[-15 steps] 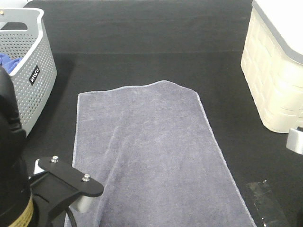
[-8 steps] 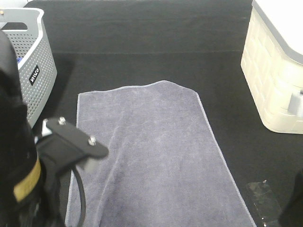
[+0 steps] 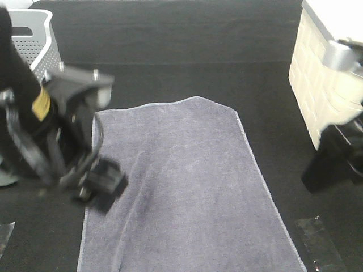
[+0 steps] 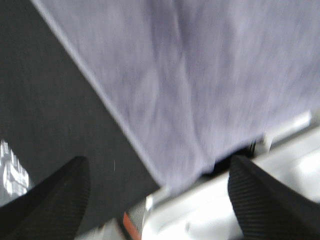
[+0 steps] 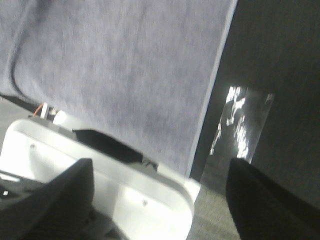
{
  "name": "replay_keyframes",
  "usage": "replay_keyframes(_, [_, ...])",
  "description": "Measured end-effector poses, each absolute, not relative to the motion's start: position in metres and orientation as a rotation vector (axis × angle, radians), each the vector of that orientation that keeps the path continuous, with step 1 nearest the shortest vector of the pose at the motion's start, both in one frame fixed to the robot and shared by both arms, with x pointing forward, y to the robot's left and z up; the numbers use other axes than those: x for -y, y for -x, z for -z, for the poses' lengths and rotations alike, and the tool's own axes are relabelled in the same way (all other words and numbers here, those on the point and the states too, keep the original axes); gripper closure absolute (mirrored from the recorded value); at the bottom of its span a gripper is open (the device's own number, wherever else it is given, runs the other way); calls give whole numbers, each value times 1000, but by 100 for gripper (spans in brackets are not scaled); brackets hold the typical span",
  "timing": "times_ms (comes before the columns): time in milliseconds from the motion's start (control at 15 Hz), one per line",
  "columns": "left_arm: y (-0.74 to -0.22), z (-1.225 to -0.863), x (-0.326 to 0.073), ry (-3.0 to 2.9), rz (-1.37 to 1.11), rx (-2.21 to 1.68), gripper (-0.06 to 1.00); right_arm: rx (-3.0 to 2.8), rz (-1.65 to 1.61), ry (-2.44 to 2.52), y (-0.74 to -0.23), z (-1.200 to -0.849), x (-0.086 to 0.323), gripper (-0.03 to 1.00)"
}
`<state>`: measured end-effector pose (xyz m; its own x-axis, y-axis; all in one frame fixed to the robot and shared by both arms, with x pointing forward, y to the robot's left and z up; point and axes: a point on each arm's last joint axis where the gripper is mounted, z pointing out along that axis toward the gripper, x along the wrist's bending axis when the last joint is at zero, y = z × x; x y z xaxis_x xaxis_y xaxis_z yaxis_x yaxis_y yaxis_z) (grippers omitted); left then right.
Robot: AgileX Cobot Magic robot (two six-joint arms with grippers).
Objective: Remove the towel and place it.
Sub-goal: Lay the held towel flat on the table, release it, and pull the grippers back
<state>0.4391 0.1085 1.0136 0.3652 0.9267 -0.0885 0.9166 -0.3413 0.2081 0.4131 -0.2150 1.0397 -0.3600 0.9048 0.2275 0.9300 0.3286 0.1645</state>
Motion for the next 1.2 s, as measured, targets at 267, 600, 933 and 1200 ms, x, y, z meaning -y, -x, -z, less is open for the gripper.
replay_keyframes(267, [-485,-1025,-115,-2163,-174,-1625,22,2549,471,1674,-456,-1050,200,29])
replay_keyframes(600, [-547,-1008,-117,-2066,-267,-1635,22,2604,588,1676,-524,-1056,177,31])
replay_keyframes(933, [-602,-981,-124,-2030,-294,-1731,22,2620,592,1716,-592,-1025,156,40])
replay_keyframes(1200, [-630,-970,-119,-2021,-309,-1735,22,2597,556,1748,-639,-983,141,43])
